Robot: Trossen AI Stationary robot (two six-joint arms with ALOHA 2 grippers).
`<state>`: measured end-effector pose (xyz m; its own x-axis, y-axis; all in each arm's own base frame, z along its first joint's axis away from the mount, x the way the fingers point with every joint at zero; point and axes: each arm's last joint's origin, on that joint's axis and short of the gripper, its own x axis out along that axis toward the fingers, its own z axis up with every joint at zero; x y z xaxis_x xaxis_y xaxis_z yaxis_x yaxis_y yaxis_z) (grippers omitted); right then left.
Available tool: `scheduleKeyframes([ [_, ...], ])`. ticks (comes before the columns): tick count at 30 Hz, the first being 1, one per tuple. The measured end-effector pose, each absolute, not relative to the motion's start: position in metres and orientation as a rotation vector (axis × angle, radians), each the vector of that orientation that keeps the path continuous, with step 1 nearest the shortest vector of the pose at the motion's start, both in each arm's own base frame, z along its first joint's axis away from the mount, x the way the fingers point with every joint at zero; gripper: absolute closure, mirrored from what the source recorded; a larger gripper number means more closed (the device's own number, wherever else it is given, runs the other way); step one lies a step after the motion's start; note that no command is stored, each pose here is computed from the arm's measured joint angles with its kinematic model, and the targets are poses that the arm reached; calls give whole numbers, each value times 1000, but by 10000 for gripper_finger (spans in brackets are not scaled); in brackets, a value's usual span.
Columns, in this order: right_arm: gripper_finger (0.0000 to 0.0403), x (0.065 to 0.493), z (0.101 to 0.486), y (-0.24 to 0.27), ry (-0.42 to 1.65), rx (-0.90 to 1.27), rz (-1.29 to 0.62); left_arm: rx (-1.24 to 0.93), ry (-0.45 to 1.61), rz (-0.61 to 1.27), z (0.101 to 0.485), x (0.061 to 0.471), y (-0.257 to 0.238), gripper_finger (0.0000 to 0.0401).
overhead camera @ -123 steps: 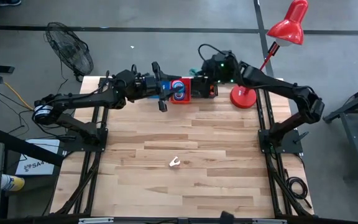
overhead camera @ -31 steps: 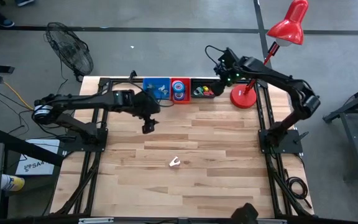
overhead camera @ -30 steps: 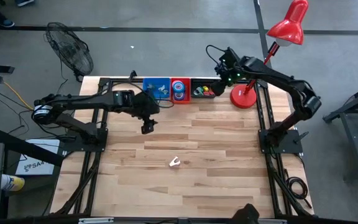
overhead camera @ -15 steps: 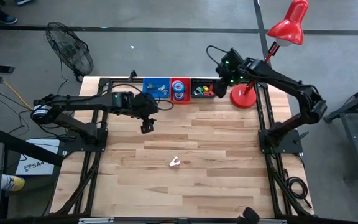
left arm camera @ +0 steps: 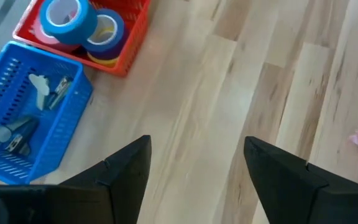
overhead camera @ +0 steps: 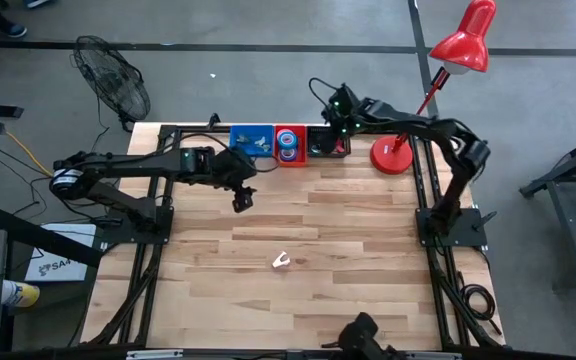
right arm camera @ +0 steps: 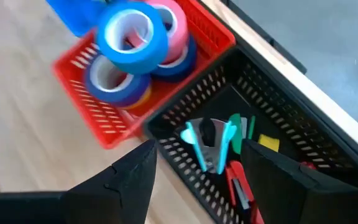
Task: Pick and place Stapler, Stapler remover, tape
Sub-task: Put the blue staple remover into the blue basket
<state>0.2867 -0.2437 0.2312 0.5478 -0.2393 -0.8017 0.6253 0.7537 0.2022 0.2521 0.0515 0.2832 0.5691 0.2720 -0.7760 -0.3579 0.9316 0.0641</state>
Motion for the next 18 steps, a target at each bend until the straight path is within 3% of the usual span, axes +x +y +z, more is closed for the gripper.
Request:
scheduleKeyframes([
  [18, 179, 302, 179, -260, 904, 550, -524, -136, 731, 467, 312, 231, 50, 148],
])
